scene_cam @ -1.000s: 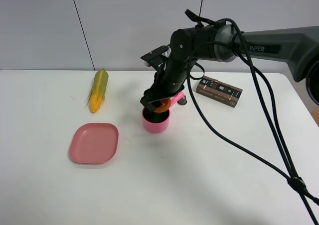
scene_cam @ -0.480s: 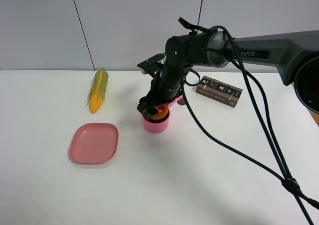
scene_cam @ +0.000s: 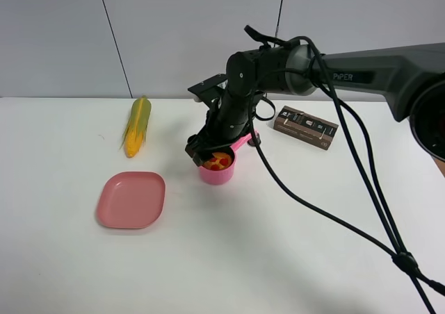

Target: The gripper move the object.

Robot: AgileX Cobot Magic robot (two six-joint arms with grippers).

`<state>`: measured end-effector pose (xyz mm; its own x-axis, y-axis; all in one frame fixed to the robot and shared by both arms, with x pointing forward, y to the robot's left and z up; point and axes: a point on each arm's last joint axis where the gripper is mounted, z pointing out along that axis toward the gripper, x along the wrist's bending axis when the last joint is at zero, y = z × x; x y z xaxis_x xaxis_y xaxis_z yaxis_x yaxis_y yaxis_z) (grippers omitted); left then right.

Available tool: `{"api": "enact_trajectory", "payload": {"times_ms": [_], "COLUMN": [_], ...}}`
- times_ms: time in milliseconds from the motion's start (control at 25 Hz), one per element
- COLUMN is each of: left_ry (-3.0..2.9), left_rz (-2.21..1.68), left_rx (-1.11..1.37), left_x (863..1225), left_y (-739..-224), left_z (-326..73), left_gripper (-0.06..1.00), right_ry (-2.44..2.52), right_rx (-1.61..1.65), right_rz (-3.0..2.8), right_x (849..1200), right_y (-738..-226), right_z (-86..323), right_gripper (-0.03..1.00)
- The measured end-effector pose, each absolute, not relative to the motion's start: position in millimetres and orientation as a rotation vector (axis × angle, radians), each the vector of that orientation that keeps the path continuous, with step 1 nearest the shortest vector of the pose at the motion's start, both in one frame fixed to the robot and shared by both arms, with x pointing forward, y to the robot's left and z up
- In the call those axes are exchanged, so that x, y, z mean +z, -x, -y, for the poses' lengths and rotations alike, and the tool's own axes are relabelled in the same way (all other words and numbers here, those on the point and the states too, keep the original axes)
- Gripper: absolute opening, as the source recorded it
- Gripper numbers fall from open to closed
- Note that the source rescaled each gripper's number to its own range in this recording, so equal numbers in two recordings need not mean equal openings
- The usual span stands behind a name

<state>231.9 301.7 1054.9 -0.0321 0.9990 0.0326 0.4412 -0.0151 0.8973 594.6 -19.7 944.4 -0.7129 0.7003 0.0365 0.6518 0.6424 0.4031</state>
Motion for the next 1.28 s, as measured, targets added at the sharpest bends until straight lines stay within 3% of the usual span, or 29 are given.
{"api": "enact_trajectory", "payload": {"times_ms": [120,200,440,800,920,1040,1280], "left_ry": [-1.539,-1.539,-1.539,-1.539,-1.539,-1.539,-1.539], "left_rz": [-1.557,-1.557,-1.557,-1.557,-1.557,-1.557,-1.557], "left_rx": [1.005,1.005,1.005,1.005,1.005,1.005,1.005], "left_x": [1054.9,1054.9,1054.9,1054.9,1054.9,1054.9,1054.9], "left_y": [-231.9,-231.9,-231.9,-231.9,-231.9,-231.9,-231.9], "left_z": [-301.7,-301.7,-301.7,-301.7,-301.7,-301.7,-301.7], "left_gripper": [1.0,1.0,1.0,1.0,1.0,1.0,1.0], "right_ry": [-1.147,-1.149,-1.08,-1.194,-1.27,-1.361,-1.607], "right_rx": [0.755,0.874,1.076,1.028,1.013,0.959,0.835], "right_rz": [-2.615,-2.516,-2.282,-1.975,-1.845,-1.74,-1.52], "right_x": [968.7,996.2,1091.8,1192.3,1208.6,1203.1,1155.0], "right_y": [-596.6,-596.3,-582.5,-543.3,-513.8,-478.3,-394.9], "right_z": [14.4,14.5,44.4,155.6,204.4,247.1,308.6], "right_gripper": [0.84,0.9,0.92,0.92,0.92,0.92,0.91]}}
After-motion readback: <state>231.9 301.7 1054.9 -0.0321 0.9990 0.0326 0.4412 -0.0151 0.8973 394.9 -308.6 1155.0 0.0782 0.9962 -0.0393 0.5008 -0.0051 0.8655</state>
